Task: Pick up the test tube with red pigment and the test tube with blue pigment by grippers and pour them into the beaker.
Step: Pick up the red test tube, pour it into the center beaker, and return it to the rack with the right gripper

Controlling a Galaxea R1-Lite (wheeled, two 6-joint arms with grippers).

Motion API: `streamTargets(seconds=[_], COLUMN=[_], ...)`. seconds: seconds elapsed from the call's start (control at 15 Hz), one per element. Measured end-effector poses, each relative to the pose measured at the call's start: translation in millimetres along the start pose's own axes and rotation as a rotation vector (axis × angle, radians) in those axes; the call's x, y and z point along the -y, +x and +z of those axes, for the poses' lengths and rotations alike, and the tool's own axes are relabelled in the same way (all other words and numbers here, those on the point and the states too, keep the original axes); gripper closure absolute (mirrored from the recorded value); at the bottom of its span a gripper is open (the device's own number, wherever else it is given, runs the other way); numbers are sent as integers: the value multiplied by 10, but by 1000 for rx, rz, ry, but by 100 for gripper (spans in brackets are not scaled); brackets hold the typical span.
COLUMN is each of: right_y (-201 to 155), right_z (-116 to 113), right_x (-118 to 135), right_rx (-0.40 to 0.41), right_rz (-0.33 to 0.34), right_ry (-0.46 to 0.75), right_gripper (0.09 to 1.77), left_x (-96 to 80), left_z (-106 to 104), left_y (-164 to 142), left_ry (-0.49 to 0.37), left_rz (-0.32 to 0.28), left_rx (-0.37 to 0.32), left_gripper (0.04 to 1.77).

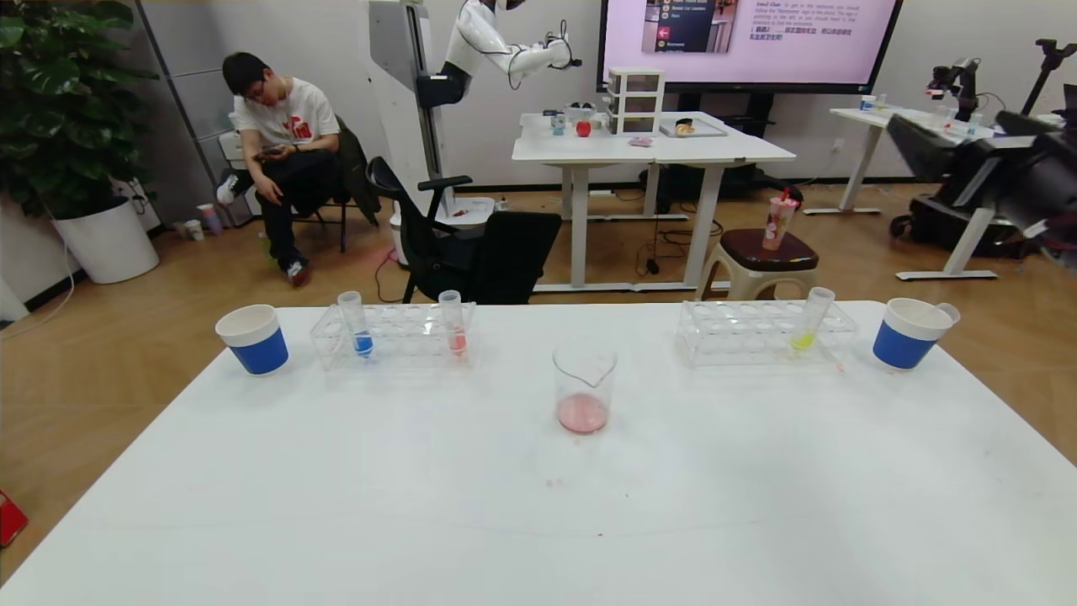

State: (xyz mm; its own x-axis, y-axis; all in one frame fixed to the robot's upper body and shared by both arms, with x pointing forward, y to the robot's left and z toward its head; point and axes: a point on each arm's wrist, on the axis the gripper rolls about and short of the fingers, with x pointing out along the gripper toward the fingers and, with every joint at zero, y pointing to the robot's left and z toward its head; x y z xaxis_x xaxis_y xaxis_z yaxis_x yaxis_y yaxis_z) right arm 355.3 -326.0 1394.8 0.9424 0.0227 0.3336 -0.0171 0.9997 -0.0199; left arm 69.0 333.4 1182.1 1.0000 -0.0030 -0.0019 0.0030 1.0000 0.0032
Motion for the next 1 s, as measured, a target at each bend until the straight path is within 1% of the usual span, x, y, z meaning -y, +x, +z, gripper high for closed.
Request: streamTargets(seconds=[0.13,0.2,0.33,0.47,0.6,0.73,0.87,1.0], right_y=[-453,-696,-1210,-1743,-2228,-2681,-3074,-3332], right_z=[377,515,701,770,736,620,446,177], right_x=[45,56,67,66,59,53,44,29], right_rx=[59,82,113,123,115,92,61,-15], right_rz=[-11,-14,-18,-20,-11,-4,0,11], right_ry=[-5,-6,-12,-30,-43,-52,-59,-64], right_gripper=[12,12,12,12,12,12,12,12], left_x=[0,0,0,0,0,0,0,0], left_z=[0,0,0,0,0,0,0,0], left_y=[0,0,0,0,0,0,0,0], left_ry=[0,0,0,0,0,0,0,0], left_rz=[0,0,0,0,0,0,0,0], left_rx=[0,0,0,0,0,0,0,0], left_gripper=[6,6,6,6,6,6,6,6])
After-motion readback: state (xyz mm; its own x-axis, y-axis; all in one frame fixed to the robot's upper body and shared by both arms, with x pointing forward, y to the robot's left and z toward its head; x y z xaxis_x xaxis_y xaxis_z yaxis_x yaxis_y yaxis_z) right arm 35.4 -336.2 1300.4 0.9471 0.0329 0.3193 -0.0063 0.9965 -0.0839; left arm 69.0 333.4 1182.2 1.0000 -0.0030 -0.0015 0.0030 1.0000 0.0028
